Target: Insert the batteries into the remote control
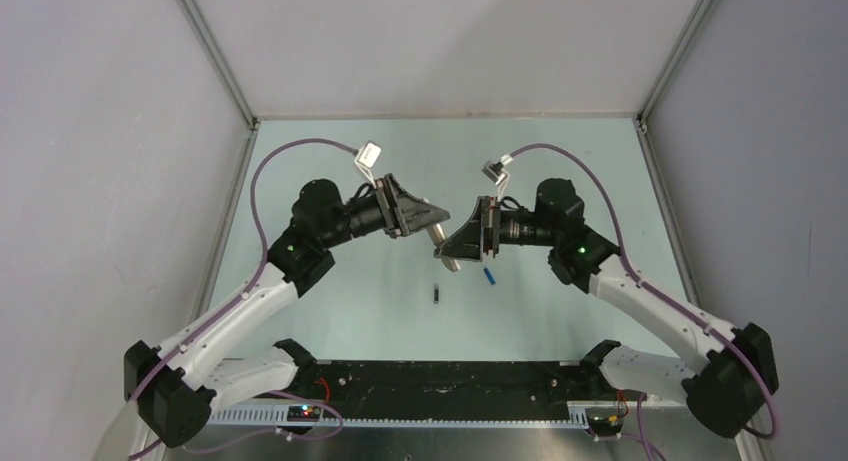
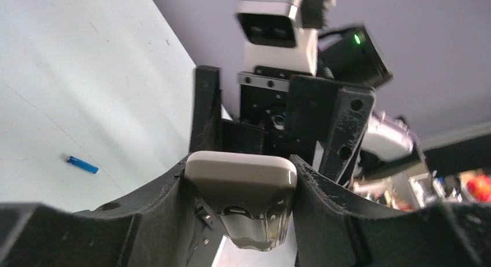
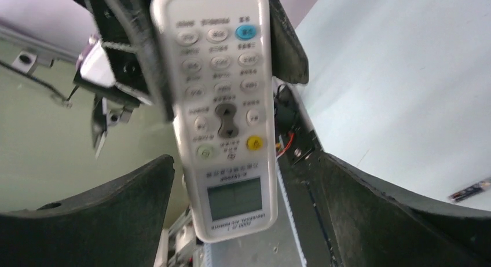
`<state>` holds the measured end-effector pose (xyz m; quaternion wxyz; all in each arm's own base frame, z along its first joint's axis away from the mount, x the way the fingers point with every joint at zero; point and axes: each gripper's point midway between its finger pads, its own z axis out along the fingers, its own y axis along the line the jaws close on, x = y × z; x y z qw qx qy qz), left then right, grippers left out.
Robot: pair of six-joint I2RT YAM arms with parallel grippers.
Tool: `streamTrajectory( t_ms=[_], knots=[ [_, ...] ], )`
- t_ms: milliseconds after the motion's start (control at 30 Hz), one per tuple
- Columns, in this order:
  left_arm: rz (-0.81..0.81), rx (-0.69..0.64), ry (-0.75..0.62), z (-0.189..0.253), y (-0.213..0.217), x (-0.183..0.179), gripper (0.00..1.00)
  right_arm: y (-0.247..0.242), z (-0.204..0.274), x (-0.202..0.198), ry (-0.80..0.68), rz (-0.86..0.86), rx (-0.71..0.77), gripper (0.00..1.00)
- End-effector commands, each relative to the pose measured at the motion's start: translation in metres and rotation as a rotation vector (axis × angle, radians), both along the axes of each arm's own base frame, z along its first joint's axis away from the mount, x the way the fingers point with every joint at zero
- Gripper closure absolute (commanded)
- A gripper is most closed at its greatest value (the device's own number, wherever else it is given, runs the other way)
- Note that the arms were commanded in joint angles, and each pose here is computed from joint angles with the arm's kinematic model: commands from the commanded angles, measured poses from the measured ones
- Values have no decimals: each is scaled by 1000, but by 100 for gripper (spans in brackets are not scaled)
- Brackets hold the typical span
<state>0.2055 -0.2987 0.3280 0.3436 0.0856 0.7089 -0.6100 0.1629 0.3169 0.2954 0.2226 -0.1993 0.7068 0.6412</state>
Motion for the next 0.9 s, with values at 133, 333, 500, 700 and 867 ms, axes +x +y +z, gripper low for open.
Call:
streamTrajectory(
  t_ms=[133,333,500,700,867],
  knots=[
    [276,-181,268,35,24,25,100,-27,39,39,-210,-483,12,1],
    [313,-198,568,8,24,22,100,-26,60,35,-414,-545,31,3],
    [330,-259,654,16,30,16,100,-20,58,36,-525,-555,-31,11],
    [374,-283,702,12,39,15,100,-13,54,39,-584,-566,-162,29],
    [394,-277,732,1,41,14,100,-13,52,43,-601,-619,-196,42]
  ],
)
